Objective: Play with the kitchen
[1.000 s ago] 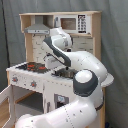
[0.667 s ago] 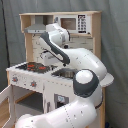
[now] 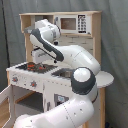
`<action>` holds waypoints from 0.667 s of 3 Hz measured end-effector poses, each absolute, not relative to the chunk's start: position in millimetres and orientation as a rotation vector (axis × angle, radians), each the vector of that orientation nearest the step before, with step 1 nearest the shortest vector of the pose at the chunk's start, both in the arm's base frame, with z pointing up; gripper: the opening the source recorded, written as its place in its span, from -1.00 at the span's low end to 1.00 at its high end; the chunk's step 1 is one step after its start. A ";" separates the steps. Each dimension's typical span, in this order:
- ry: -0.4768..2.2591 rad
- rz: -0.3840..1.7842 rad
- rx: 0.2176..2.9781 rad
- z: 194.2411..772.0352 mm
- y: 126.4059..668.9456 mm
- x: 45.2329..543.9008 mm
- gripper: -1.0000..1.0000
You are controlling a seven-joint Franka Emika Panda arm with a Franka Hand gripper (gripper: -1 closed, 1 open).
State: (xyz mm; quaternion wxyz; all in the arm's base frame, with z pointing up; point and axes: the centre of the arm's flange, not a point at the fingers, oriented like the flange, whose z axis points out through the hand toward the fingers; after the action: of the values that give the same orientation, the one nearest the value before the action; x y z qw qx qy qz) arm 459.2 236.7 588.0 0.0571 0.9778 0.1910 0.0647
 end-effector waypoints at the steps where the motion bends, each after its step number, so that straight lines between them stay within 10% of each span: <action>1: 0.728 0.221 2.900 592.2 286.2 424.9 1.00; 2: 0.821 0.269 2.810 608.4 317.2 384.1 1.00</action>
State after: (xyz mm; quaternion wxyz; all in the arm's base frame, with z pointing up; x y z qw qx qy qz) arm 384.1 317.2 608.4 0.1007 0.9509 0.2780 0.0911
